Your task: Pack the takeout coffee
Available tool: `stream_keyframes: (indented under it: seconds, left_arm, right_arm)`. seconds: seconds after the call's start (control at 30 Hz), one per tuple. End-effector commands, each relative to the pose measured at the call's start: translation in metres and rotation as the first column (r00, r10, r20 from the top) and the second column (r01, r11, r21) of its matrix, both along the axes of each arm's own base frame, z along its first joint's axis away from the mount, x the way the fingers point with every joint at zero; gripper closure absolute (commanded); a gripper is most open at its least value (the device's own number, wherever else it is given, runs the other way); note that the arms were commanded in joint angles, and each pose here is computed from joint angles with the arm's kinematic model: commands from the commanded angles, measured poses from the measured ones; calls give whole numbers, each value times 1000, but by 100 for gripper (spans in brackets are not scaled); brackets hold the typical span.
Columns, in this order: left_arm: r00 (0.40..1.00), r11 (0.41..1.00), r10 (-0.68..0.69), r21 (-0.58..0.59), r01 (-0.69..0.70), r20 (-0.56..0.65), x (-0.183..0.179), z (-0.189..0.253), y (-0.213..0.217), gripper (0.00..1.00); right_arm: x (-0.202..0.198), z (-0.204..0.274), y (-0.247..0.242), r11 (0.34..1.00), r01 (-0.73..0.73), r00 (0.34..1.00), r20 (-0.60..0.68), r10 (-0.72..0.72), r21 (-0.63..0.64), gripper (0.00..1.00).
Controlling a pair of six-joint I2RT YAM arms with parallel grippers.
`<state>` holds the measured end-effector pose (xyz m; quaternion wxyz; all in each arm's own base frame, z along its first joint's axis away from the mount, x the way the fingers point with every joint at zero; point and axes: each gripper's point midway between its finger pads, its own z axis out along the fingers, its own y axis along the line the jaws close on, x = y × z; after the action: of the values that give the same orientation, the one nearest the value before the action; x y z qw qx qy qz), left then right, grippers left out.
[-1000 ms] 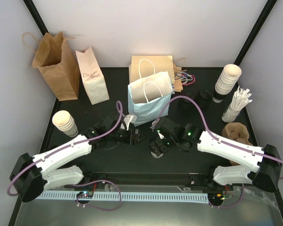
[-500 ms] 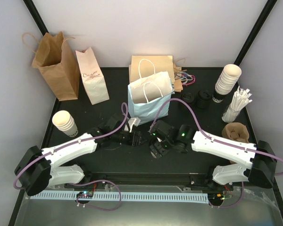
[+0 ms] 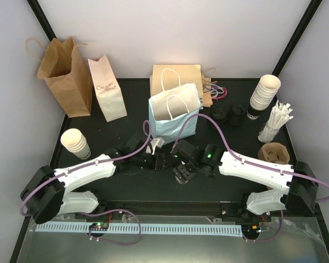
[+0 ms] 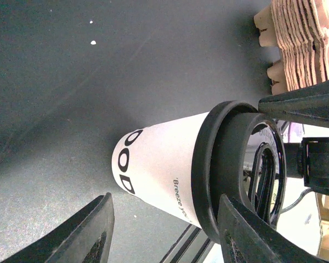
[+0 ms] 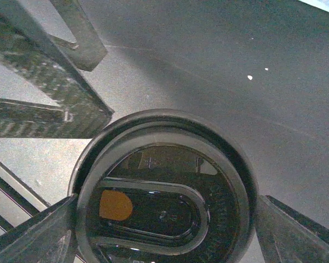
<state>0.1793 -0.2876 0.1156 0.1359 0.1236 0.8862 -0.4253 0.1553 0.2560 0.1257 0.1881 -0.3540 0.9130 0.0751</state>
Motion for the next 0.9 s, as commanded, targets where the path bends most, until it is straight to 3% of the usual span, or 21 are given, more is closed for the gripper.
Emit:
stream_keyframes:
  seconds: [0.0,0.53,0.87]
  left_arm:
    - [1000,999,-9,-31,9,-2,3,2,-6,46]
    - [997,999,-36,8,37,-68,-2,-26,-15,53]
    - [998,999,47,-1,-47,28,2,5,2,49]
  right_arm:
    - [2,3,1,1000,-10,1000,26,11,-16,13]
    - [-12,-10,1,1000,-30,999,-24,30,0,22]
    - [-18,-14,3,999,-35,998,-54,37,34,23]
